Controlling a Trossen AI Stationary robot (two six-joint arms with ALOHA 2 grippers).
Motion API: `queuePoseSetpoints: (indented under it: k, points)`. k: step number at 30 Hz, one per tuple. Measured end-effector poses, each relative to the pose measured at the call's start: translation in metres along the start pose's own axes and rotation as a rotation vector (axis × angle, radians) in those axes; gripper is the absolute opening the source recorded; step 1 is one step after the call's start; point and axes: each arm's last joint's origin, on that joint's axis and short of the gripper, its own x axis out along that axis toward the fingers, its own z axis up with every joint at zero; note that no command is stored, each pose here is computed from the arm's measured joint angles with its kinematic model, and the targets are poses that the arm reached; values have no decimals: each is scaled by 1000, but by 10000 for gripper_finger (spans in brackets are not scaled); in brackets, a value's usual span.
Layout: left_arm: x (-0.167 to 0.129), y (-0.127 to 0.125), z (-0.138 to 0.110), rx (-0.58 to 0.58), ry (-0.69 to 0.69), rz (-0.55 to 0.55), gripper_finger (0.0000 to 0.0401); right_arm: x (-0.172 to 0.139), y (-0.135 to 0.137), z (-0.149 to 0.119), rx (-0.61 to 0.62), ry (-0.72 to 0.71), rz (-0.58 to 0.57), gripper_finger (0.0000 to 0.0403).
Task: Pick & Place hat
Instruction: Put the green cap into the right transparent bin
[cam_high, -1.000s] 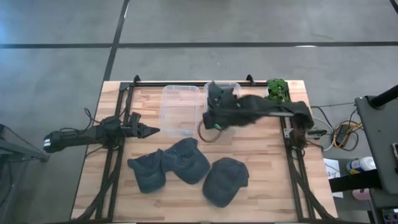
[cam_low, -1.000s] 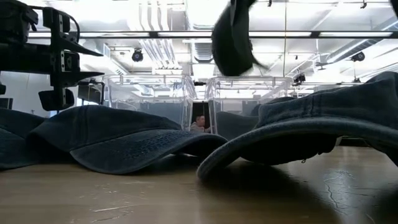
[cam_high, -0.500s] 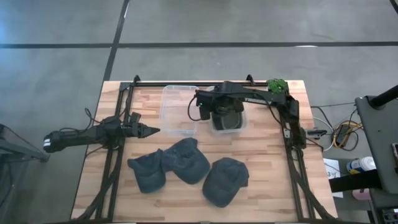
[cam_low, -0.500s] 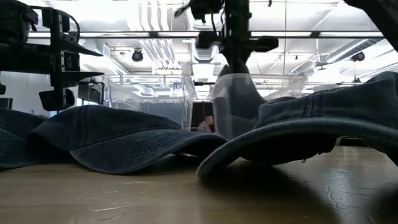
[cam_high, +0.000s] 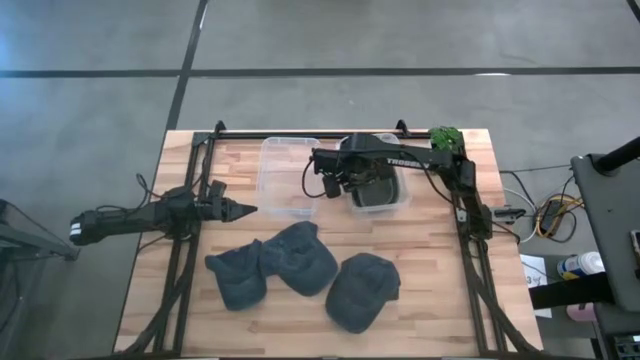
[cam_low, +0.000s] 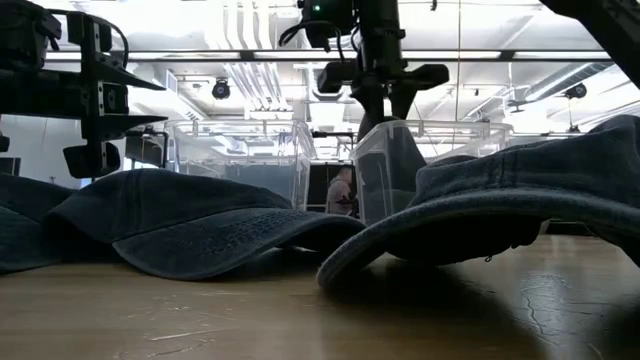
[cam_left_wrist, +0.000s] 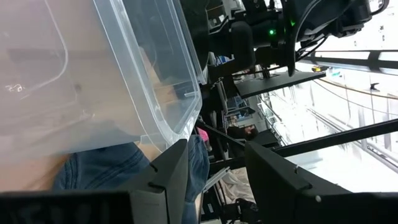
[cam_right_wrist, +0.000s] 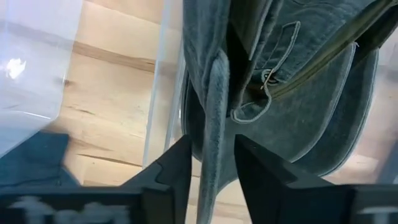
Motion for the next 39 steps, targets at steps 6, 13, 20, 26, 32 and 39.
queuePoseSetpoints:
  k: [6, 13, 20, 26, 32, 39]
  points:
    - [0, 0, 0, 0, 0, 0, 153, -4, 1, -3, -18, -19, 5, 151]
    - [0, 0, 0, 0, 0, 0, 153, -8, 1, -6, -116, -26, 7, 155]
    - [0, 0, 0, 0, 0, 0, 153, -40, -10, -29, -195, -90, 71, 159]
    - [0, 0, 0, 0, 0, 1, 153, -43, -16, -43, -219, -91, 66, 160]
    - [0, 0, 0, 0, 0, 2, 153, -14, -12, -56, -254, -50, -21, 160]
    - [0, 0, 0, 0, 0, 2, 153, 5, -4, -59, -265, -78, -2, 160]
